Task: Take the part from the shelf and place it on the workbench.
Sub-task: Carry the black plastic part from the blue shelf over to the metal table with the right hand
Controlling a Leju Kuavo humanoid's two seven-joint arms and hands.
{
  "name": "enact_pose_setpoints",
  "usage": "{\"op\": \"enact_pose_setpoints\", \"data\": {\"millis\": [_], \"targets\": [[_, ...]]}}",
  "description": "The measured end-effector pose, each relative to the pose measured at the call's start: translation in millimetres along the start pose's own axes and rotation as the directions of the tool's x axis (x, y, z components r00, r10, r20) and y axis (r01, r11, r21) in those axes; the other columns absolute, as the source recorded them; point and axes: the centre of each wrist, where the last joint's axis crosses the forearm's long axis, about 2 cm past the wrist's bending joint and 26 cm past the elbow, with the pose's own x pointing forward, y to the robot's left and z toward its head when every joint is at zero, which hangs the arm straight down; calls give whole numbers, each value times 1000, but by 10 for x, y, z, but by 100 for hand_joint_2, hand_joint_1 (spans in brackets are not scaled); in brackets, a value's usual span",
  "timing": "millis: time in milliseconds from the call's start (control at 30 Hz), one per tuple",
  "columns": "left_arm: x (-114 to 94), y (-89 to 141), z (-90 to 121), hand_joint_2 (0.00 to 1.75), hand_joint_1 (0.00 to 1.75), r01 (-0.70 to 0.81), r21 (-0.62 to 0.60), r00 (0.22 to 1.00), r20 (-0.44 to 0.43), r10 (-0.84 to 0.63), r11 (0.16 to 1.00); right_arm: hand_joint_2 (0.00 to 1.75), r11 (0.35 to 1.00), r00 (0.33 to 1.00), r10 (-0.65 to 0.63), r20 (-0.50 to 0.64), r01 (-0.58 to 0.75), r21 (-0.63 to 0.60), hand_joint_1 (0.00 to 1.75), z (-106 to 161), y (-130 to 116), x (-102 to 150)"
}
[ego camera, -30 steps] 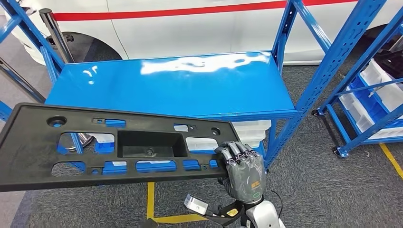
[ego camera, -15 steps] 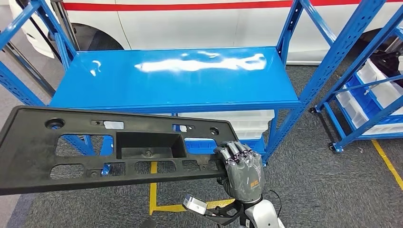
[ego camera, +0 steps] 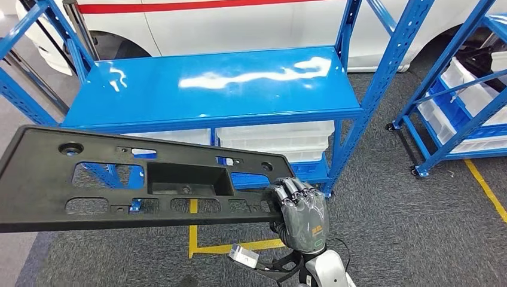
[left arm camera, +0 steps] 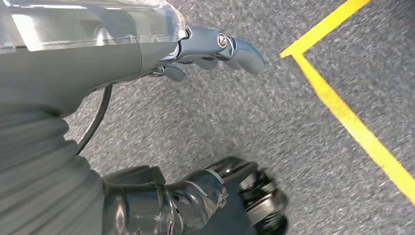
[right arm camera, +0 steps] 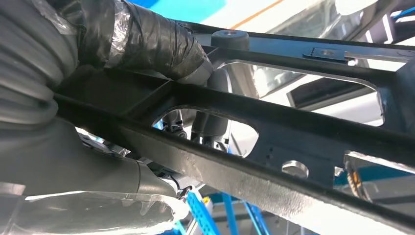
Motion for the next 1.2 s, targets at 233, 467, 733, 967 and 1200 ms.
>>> {"op": "enact_pose_setpoints", "data": {"millis": [233, 467, 733, 967, 1200], "targets": [[29, 18, -19, 175, 0, 9, 1, 1000, 6, -9, 1000, 175, 999, 1000, -21, 17, 20, 26, 175, -5, 79, 42], [34, 15, -20, 175, 0, 12, -1, 1000, 5, -12, 1000, 175, 999, 999, -26, 31, 25, 37, 175, -10, 110, 56], [26, 12, -16, 175, 0, 12, -3, 1000, 11, -12, 1000, 175, 999, 999, -36, 18, 35, 42, 175, -13, 124, 36], [-3, 3, 0, 175, 0, 6, -2, 1000, 9, -6, 1000, 175, 997, 998, -63, -5, 63, 43, 175, 34, 104, 26], [-40, -2, 18, 175, 0, -1, 0, 1000, 4, 1, 1000, 175, 997, 998, -61, -12, 61, 39, 175, 153, 31, -14]]}}
